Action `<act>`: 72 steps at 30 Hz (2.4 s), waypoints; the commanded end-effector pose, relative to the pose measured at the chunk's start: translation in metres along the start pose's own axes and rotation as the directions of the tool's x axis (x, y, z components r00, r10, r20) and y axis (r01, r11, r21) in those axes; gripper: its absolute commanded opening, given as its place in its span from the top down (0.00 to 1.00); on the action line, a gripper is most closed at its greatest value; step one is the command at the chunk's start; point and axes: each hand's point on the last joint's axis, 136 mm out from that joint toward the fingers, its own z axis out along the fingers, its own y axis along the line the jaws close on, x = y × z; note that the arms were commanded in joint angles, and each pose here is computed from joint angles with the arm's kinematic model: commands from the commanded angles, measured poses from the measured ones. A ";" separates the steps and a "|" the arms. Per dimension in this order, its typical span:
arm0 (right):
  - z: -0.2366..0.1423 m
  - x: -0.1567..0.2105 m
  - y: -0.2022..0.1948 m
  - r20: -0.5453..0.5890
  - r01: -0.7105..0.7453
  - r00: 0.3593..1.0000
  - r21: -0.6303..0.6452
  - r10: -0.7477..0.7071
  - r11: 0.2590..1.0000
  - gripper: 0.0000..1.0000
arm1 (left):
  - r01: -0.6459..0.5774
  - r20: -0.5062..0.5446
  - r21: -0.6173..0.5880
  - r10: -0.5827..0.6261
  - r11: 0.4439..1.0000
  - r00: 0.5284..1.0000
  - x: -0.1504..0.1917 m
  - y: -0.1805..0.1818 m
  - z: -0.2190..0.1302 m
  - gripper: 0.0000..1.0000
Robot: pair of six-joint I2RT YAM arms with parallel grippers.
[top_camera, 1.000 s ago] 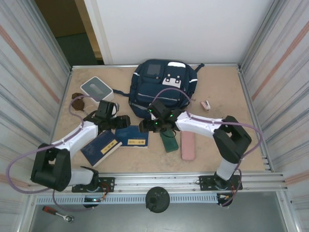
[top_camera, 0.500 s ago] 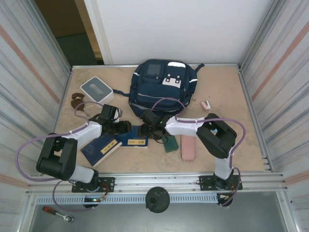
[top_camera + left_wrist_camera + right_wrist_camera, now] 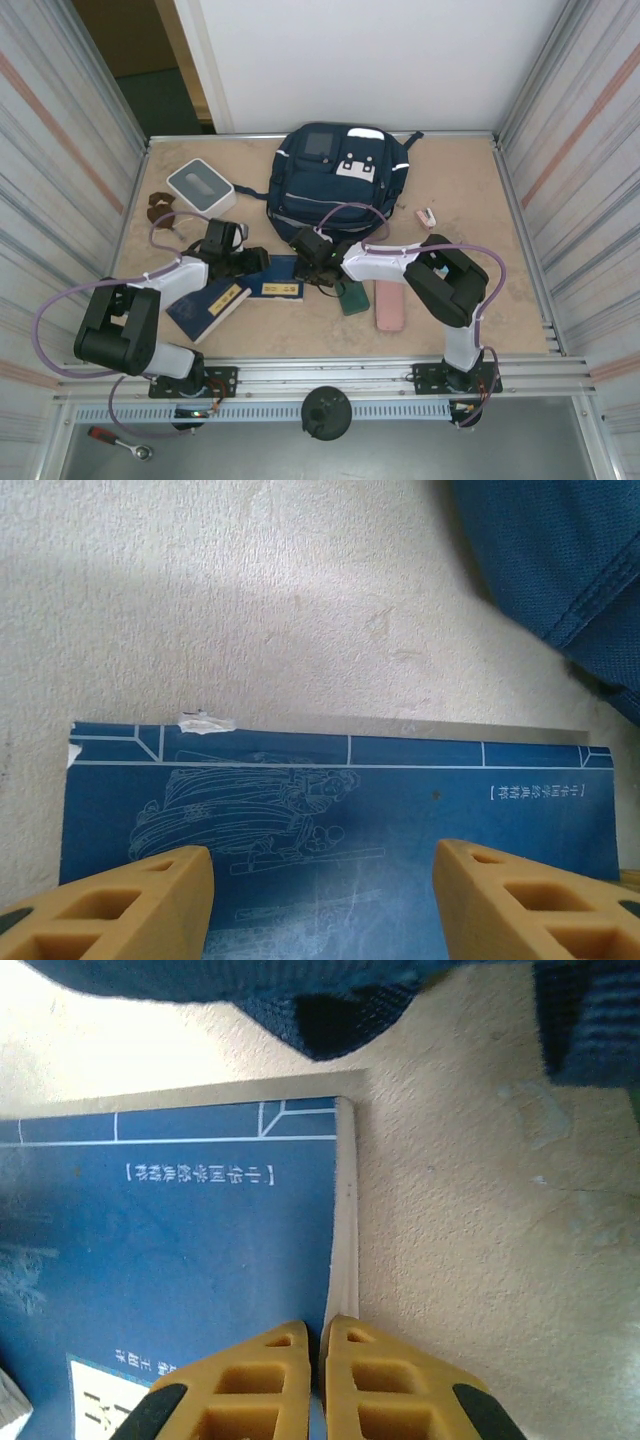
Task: Pack books, pencil case, and school supplies into a backpack
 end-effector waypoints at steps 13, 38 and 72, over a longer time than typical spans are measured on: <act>-0.069 -0.037 0.023 0.103 0.244 0.967 -0.132 -0.232 0.961 1.00 | 0.004 0.071 0.108 -0.011 0.994 0.997 -0.026 -0.038 -0.034 0.33; -0.177 -0.083 0.012 0.218 0.705 0.707 -0.294 -0.673 0.646 1.00 | -0.604 0.375 0.464 0.473 0.649 0.797 -0.054 -0.141 -0.066 0.19; -0.259 -0.157 -0.020 0.364 0.599 0.774 -0.158 -0.517 0.785 0.49 | -0.630 0.462 0.661 0.440 0.409 0.770 -0.066 -0.221 -0.122 1.00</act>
